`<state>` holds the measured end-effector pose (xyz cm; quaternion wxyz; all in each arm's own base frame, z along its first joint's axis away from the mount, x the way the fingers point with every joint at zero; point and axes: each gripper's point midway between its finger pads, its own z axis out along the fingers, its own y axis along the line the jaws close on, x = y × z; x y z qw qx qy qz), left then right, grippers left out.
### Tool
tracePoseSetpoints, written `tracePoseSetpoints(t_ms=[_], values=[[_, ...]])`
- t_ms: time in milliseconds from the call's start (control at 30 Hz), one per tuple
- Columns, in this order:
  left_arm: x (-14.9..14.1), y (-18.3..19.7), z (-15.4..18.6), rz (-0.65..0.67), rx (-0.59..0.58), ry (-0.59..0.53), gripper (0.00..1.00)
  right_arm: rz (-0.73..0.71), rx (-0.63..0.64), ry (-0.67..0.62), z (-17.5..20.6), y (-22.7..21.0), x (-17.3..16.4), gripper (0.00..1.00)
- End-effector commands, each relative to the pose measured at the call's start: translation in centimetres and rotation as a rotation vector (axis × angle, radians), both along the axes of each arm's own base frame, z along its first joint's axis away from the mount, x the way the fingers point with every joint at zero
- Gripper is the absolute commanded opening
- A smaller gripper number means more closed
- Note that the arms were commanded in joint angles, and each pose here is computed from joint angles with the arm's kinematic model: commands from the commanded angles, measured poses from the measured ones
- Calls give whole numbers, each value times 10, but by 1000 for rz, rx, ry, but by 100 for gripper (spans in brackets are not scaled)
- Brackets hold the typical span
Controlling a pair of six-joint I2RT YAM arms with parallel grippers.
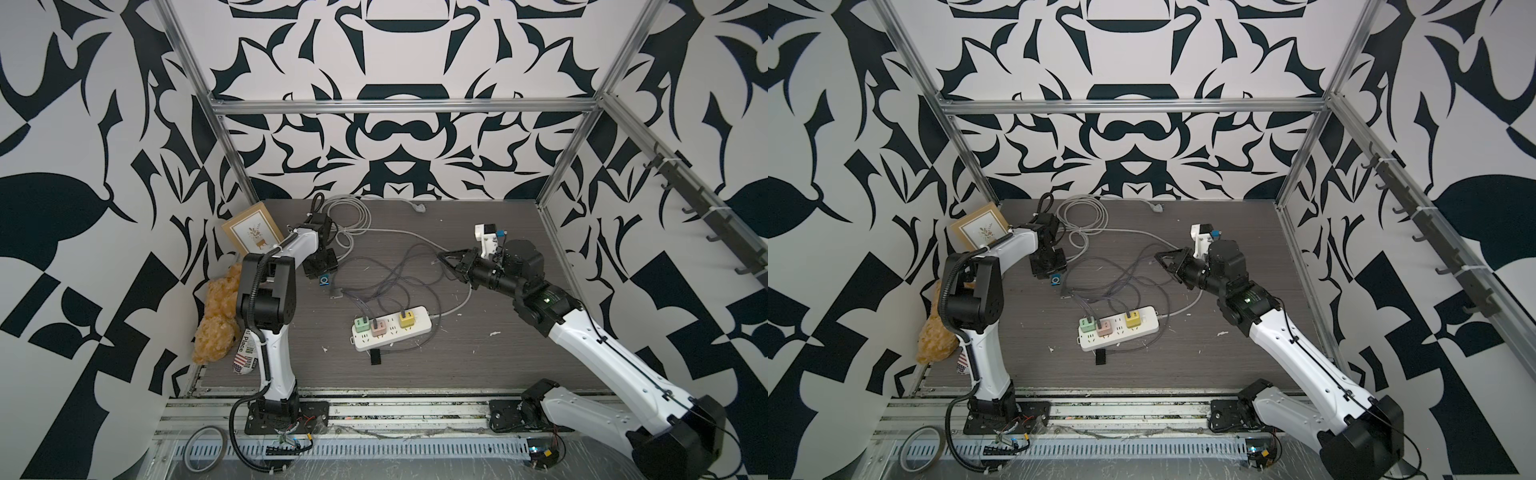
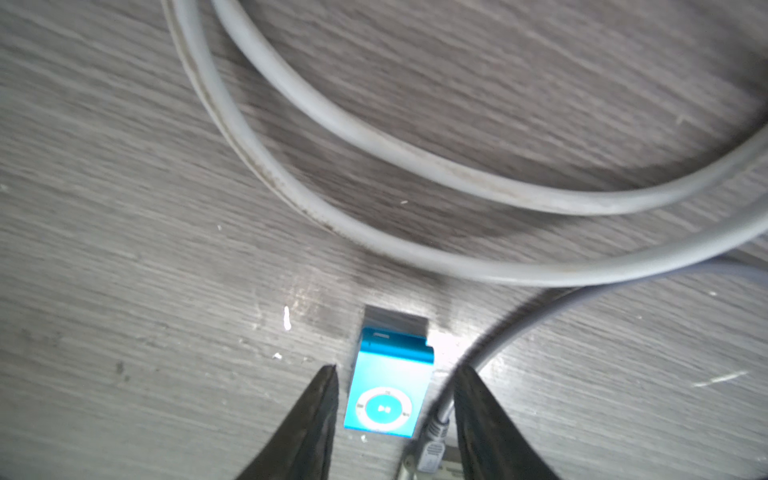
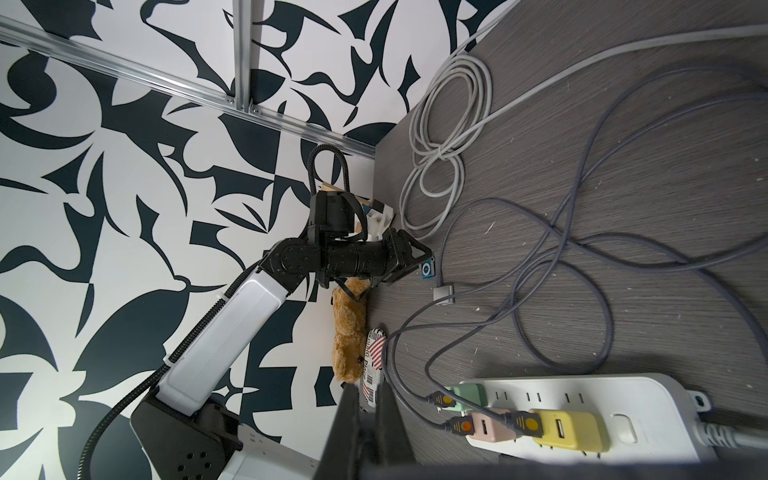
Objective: Charge mp3
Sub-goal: Pick up the MP3 player from the center of the board.
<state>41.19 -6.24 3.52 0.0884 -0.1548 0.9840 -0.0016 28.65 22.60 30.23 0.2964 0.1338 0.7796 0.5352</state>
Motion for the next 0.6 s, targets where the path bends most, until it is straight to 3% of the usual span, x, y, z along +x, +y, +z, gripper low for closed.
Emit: tracePoseSetpoints(t_ms=[0,267,567], values=[[-5,1,-9,-11,14,39,49,-20,29,-64,19,-5,0,0],[-2,1,-16,-8,15,40,47,-21,31,-65,20,-5,0,0],[-4,0,-25,0,11,51,36,-30,29,-68,21,-8,-3,0]])
